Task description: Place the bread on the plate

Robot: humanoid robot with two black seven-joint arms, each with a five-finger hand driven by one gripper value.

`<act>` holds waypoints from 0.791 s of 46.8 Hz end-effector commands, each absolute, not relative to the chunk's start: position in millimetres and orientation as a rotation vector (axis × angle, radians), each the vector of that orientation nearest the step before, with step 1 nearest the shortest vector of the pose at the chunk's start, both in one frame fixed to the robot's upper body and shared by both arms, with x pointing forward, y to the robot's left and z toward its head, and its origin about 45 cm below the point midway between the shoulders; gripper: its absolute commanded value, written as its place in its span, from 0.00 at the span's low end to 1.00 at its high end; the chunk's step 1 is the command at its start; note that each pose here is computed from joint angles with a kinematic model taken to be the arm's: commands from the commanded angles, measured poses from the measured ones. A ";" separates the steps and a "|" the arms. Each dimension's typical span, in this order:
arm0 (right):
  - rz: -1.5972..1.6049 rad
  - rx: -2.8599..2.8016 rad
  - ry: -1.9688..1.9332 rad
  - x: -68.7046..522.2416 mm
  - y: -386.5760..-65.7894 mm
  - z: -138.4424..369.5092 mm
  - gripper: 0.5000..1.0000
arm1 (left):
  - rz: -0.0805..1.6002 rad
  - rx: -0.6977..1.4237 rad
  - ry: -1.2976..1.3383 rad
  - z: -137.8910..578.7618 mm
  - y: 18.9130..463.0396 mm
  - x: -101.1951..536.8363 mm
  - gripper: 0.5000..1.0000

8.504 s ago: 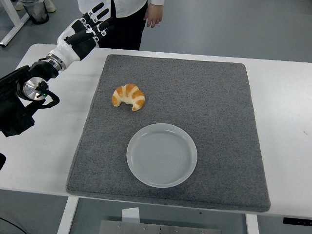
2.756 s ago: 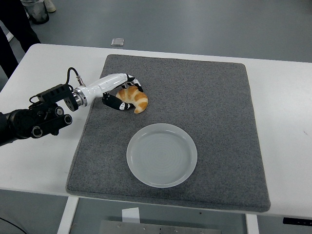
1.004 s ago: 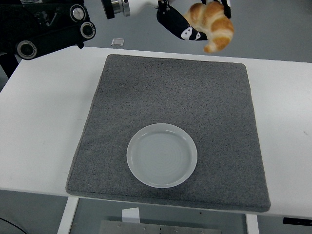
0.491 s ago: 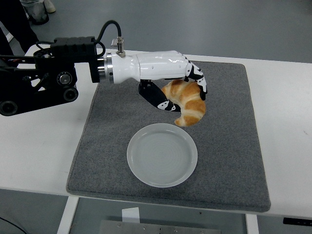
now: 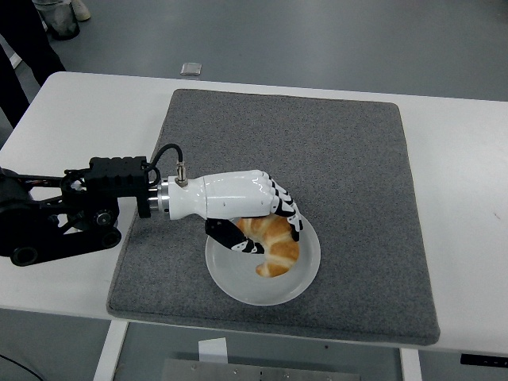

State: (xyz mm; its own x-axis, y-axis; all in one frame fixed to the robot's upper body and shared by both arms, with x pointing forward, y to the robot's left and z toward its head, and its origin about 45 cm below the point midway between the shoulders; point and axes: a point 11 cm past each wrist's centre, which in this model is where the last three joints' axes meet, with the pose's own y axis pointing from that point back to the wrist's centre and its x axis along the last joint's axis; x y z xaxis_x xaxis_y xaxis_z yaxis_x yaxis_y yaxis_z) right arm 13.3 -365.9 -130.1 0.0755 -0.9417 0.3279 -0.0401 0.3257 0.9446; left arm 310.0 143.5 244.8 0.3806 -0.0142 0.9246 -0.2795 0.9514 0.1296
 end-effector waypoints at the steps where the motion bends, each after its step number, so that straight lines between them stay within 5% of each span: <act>1: -0.893 1.018 -1.308 12.7 -365.8 -130.2 0.90 | 0.170 0.292 -1.161 231.2 148.3 303.7 0.00; 37: -0.889 1.018 -1.308 13.6 -365.9 -130.1 0.90 | 0.259 0.326 -1.083 187.2 149.1 307.8 0.00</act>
State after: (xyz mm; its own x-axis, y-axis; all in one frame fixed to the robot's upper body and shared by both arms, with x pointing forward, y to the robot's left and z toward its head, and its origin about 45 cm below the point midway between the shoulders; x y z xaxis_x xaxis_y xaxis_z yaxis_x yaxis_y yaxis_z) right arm 12.9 -365.9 -130.1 0.0771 -0.9415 0.3280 -0.0396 0.3258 0.9446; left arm 308.6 148.0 189.5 0.4415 0.0450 0.8961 -0.3587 0.9243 0.1304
